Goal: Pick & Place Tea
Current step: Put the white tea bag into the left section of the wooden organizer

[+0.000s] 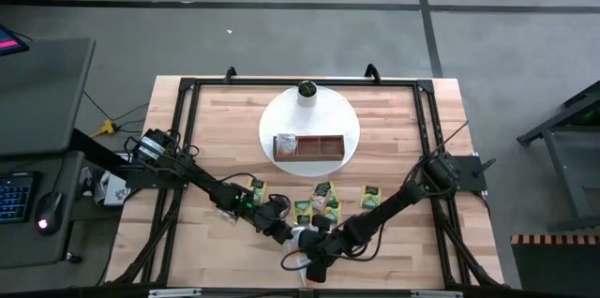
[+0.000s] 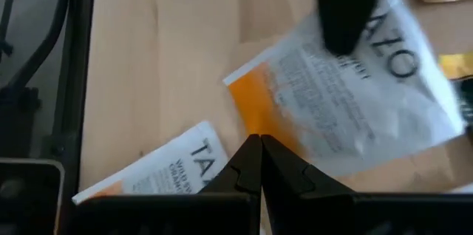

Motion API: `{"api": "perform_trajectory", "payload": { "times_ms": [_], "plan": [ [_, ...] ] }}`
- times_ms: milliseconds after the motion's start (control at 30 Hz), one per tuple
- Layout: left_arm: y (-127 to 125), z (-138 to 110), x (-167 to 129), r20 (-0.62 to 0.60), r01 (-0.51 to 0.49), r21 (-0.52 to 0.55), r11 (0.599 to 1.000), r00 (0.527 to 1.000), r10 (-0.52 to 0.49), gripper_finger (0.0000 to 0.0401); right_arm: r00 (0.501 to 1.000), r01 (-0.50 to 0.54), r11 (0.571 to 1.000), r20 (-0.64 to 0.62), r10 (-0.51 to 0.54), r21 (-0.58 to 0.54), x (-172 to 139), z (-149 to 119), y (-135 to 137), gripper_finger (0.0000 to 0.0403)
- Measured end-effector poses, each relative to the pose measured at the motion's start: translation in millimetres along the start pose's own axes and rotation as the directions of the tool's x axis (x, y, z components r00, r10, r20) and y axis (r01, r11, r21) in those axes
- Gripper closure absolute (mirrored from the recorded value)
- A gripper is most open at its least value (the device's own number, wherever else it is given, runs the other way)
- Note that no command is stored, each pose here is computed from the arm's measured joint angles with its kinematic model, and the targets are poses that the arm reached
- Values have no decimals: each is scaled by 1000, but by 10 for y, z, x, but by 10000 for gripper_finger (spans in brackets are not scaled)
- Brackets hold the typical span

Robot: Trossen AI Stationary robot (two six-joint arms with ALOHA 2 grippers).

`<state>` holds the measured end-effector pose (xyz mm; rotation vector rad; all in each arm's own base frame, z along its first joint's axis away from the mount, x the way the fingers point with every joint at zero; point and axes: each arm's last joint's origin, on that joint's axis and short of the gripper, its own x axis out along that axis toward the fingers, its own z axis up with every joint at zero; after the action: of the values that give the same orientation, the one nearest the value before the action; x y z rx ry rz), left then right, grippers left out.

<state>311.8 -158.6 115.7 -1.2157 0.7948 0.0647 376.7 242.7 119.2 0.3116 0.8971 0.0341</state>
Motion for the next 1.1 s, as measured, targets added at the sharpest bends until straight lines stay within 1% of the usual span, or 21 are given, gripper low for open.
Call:
{"api": "perform_trajectory", "payload": {
  "times_ms": [167, 333, 400, 500, 600, 800, 900, 1000, 1100],
  "plan": [
    [3, 0, 1, 1, -3, -1, 1000, 1000, 3, 401, 994, 36, 997, -96, -42, -64, -106, 103, 79, 403],
    [6, 1, 1, 2, -6, 42, 999, 1000, 6, 401, 985, 55, 988, -154, -78, -146, -252, 245, 179, 403],
    [6, 2, 1, 3, -6, 62, 998, 1000, 6, 401, 977, 83, 983, -178, -113, -164, -332, 299, 212, 402],
    [-16, 7, -38, 9, -7, 123, 992, 1000, 6, 401, 965, 143, 972, -190, -179, -187, -454, 391, 241, 403],
    [-70, 58, -102, 28, 6, 167, 986, 1000, -11, 401, 962, 182, 962, -167, -216, -202, -583, 509, 300, 403],
    [-326, 167, -438, 79, 25, 265, 964, 996, -48, 401, 963, 190, 958, -146, -224, -217, -800, 703, 397, 403],
    [-359, 188, -606, 91, -25, 309, 951, 996, -3, 401, 964, 192, 957, -141, -225, -216, -878, 762, 425, 403],
    [-446, 230, -816, 132, -50, 350, 935, 991, 3, 401, 962, 232, 953, -101, -255, -196, -968, 809, 429, 403],
    [-410, 244, -967, 137, -124, 385, 914, 988, 77, 401, 960, 266, 950, -48, -277, -164, -1139, 856, 409, 403]
  ]
}}
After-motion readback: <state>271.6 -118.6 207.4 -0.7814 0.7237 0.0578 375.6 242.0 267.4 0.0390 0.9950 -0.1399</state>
